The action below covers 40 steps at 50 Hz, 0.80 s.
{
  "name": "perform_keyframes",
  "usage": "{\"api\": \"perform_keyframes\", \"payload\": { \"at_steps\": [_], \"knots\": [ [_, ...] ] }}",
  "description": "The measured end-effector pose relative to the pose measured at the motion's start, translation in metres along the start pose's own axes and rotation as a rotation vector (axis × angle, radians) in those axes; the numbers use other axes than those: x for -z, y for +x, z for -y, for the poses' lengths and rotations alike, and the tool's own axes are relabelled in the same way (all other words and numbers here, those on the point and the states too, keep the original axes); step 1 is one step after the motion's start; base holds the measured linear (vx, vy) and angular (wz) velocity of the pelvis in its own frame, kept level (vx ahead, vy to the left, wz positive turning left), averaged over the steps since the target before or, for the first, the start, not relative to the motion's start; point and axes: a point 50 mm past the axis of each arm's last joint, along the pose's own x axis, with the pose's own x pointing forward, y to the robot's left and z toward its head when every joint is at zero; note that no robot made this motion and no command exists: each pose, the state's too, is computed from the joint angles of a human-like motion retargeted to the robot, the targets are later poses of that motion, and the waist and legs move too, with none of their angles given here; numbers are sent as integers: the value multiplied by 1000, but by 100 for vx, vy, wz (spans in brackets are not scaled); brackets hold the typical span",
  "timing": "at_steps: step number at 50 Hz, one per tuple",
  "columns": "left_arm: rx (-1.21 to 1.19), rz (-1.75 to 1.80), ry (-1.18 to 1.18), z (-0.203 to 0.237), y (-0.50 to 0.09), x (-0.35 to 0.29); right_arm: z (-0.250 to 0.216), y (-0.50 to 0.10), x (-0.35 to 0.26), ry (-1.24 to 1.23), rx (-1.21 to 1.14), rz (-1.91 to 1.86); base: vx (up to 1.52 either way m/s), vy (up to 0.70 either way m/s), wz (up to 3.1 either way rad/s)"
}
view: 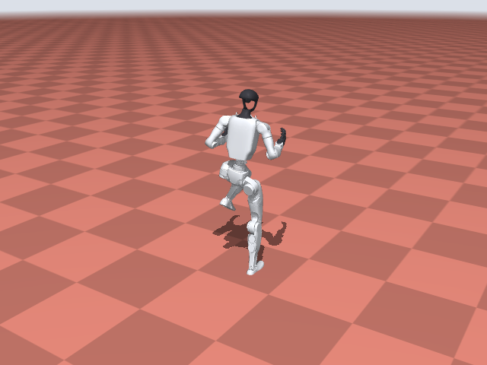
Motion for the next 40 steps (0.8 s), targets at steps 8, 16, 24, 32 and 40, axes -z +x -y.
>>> {"api": "perform_keyframes", "payload": {
  "at_steps": [8, 16, 24, 32, 40],
  "knots": [
    [239, -492, 321, -42, -90, 4, -30, -28, -110, 240, -127, 489, 11, 3, 35],
    [259, -360, 259, 2, -36, 58, -8, -76, -16, -12, -72, -145, -5, 11, -101],
    [360, 494, 16, 129, 95, -64, 29, -132, 23, -52, 196, -431, -17, 3, 61],
    [377, 449, -157, 96, 37, -76, 22, -152, 16, -83, -25, -597, 0, -11, 52],
    [-91, -174, 123, -18, -22, 32, 26, -25, 31, -169, 67, -189, -32, -10, -58]
  ]
}}
